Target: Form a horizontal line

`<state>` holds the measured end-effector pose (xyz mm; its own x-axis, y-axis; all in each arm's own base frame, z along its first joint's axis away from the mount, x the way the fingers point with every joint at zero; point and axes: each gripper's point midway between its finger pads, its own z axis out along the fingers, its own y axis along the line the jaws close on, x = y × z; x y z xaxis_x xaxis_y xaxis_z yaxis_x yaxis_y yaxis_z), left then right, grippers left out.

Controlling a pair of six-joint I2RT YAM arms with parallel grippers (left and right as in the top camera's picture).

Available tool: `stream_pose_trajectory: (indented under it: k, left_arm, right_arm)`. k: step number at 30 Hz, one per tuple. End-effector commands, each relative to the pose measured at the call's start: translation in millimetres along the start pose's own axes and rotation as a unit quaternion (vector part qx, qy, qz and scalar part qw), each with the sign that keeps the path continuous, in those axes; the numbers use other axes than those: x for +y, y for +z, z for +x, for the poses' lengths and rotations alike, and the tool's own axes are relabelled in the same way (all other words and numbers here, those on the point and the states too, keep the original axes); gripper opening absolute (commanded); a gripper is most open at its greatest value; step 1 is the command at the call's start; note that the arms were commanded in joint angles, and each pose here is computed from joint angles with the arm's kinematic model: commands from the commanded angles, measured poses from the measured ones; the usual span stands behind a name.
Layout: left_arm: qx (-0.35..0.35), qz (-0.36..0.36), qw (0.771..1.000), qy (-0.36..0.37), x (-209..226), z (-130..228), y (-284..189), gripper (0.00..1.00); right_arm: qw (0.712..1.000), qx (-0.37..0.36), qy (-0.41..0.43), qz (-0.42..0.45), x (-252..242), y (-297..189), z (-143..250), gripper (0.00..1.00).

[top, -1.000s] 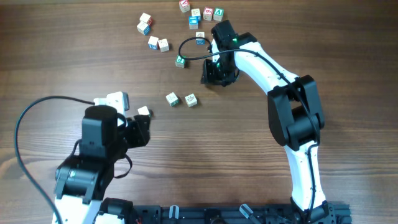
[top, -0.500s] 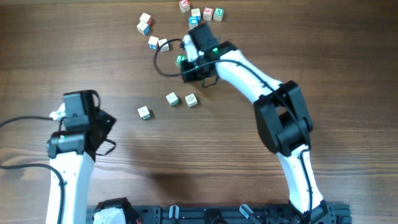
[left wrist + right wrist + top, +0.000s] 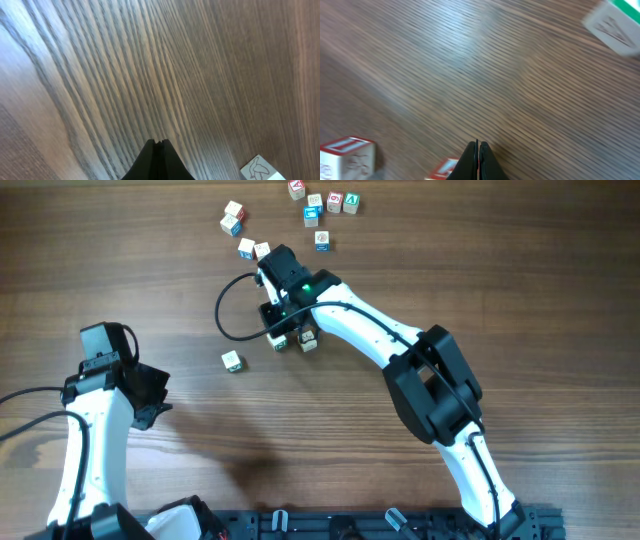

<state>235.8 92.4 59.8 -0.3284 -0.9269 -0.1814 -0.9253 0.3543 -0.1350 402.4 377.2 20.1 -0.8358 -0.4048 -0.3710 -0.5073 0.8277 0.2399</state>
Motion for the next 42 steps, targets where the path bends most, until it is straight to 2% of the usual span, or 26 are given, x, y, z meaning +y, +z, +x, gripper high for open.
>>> stream_pose_trajectory:
  k: [1,5,12,17,22,25,35,42]
  left_arm:
    - [0.029,0.012,0.999,0.004,-7,6,7,0.04]
    - [0.045,0.041,0.997,0.041,-21,9,14,0.04]
    - [0.078,0.059,0.994,0.049,-31,18,24,0.04]
    - [0.143,0.139,0.968,0.154,-55,42,29,0.04]
    - [0.168,0.129,0.963,0.167,-50,52,37,0.04]
    - [0.191,0.157,0.951,0.186,-61,63,39,0.04]
    - [0.207,0.191,0.931,0.232,-90,87,54,0.04]
    - [0.188,0.210,0.927,0.246,-103,86,54,0.04]
  right_arm:
    - [1.000,0.008,0.010,0.021,-10,-5,4,0.05]
    - [0.999,0.017,0.022,0.022,-10,-5,9,0.05]
    - [0.999,0.042,0.028,-0.003,-2,-6,20,0.04]
    - [0.997,0.058,0.040,-0.015,2,-6,27,0.04]
    - [0.996,0.065,0.041,-0.039,10,-7,29,0.04]
    - [0.996,0.068,0.042,-0.047,13,-7,30,0.04]
    - [0.995,0.077,0.037,-0.045,12,-8,35,0.04]
    - [0.993,0.086,0.008,-0.075,22,-10,39,0.04]
